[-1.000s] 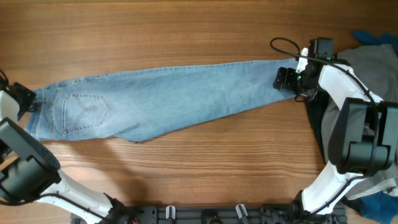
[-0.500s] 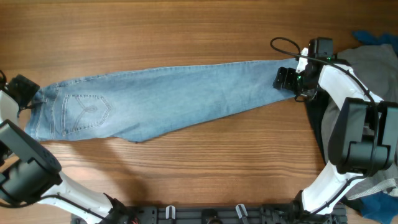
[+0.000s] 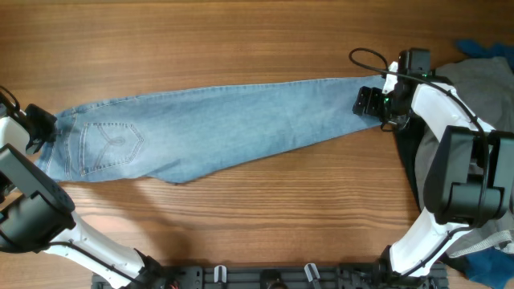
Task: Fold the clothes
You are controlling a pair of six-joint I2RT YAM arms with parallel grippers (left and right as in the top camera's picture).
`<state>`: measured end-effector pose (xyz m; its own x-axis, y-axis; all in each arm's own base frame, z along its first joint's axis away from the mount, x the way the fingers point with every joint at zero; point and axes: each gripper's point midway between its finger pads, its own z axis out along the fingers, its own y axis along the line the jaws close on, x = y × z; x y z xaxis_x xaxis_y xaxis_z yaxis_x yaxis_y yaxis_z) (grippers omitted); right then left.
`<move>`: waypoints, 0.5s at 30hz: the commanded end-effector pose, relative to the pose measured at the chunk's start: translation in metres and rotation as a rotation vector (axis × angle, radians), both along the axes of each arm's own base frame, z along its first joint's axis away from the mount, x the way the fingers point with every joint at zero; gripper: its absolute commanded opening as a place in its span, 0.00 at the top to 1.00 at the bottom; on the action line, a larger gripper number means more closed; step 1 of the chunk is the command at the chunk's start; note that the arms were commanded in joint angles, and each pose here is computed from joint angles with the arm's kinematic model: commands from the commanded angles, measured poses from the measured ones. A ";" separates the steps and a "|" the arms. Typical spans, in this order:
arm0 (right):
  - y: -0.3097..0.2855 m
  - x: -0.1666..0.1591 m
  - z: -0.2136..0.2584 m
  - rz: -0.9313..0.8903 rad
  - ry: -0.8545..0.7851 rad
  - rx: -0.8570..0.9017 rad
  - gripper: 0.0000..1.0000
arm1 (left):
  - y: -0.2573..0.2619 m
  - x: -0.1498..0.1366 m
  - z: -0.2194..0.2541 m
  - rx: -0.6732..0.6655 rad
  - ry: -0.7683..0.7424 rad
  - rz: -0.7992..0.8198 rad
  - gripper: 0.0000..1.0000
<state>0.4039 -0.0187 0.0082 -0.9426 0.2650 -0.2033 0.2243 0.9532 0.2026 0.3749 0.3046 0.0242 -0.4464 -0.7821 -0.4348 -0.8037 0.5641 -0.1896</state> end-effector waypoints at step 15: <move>-0.001 -0.012 -0.023 -0.012 0.073 0.000 0.06 | 0.016 0.000 0.037 0.054 -0.054 0.026 0.34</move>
<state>0.4039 -0.0187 0.0082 -0.9427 0.2646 -0.2034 0.2239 0.9533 0.2025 0.3739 0.3149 0.0503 -0.4141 -0.7737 -0.4795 -0.8058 0.5566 -0.2023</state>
